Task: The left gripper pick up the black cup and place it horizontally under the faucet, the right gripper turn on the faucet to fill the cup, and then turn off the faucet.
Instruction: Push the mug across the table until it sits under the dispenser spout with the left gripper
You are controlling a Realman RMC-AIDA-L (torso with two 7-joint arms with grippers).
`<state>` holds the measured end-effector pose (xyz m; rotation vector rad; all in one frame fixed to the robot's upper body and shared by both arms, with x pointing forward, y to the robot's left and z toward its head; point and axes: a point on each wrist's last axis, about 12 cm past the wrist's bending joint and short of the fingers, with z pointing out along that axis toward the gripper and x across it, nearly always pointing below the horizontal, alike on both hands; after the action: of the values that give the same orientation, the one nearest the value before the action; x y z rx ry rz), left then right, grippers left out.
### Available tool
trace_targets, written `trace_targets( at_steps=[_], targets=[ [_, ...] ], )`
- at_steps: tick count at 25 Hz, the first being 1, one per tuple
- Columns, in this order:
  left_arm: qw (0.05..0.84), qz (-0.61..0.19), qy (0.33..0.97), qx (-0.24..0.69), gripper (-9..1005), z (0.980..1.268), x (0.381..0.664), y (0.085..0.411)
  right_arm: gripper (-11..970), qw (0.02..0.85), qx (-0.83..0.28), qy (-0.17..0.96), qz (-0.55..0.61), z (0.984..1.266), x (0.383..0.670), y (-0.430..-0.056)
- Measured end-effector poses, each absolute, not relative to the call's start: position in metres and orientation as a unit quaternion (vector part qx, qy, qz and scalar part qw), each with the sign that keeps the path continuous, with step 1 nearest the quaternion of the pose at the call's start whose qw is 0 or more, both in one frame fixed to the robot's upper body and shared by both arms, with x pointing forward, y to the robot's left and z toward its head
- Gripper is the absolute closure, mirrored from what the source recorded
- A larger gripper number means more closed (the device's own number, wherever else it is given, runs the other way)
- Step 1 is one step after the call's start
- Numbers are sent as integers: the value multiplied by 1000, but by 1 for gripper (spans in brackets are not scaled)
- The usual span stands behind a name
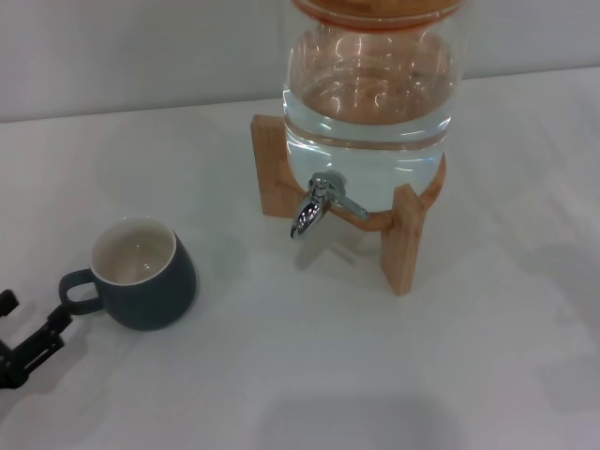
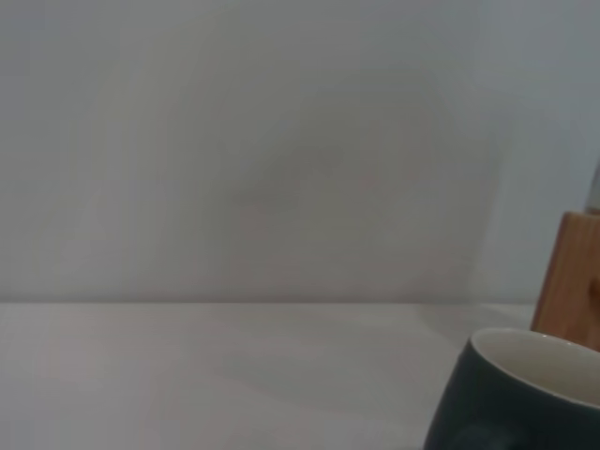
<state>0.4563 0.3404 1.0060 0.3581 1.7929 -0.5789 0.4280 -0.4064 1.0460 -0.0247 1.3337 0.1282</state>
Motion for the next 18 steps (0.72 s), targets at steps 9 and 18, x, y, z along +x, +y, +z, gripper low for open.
trace_targets(
  at_steps=[9, 18],
  targets=[
    [567, -245, 770, 156, 139, 1003, 470, 330, 146, 785, -8, 616, 59, 1046, 429, -406],
    [561, -245, 776, 152, 140, 1002, 487, 318, 147, 786, -7, 615, 58, 1047, 430, -406]
  ],
)
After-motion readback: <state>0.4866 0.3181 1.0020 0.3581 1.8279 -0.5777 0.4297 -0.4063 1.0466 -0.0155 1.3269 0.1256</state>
